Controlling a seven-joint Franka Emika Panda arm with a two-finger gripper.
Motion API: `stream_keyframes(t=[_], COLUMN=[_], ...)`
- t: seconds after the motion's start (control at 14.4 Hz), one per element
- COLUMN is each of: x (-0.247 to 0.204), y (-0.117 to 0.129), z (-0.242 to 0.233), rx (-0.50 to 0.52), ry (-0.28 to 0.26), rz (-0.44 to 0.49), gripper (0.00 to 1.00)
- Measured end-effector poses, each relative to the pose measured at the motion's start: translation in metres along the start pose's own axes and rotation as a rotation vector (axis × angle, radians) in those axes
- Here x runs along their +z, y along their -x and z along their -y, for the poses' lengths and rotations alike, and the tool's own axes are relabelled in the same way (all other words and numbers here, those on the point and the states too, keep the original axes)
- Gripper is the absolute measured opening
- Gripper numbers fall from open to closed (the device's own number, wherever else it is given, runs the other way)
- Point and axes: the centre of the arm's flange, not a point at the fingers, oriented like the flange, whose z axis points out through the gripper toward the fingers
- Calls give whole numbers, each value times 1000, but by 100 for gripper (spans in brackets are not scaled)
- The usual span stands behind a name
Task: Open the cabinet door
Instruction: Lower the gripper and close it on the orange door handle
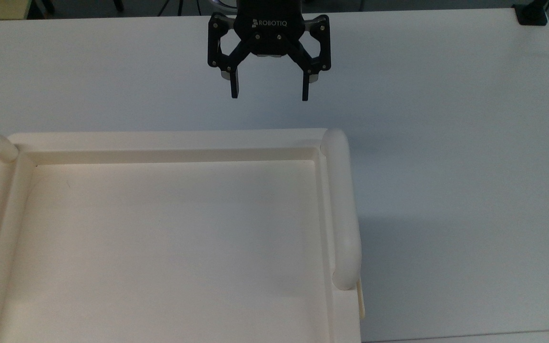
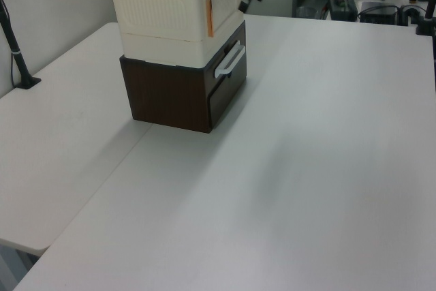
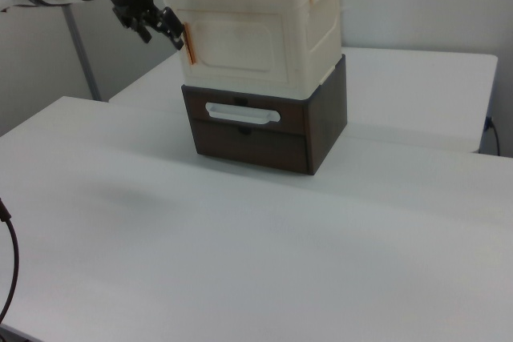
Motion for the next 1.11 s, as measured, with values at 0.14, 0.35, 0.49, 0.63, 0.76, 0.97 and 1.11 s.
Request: stream_keyframes(t=[0.14, 0.35, 0.49, 0.63, 0.76, 0.97, 1.11], x=[5, 17, 27, 38, 47, 56, 61], y=[-9, -17, -20, -23, -25, -27, -27], z=[2, 4, 5, 7, 9, 13, 17], rx=[-2, -29, -50, -68, -79, -95, -110], ry=[-13, 7, 25, 36, 38, 37, 41], rz=[-67, -140, -171, -199, -222, -251, -262], gripper=[100, 100, 100, 100, 100, 100, 99])
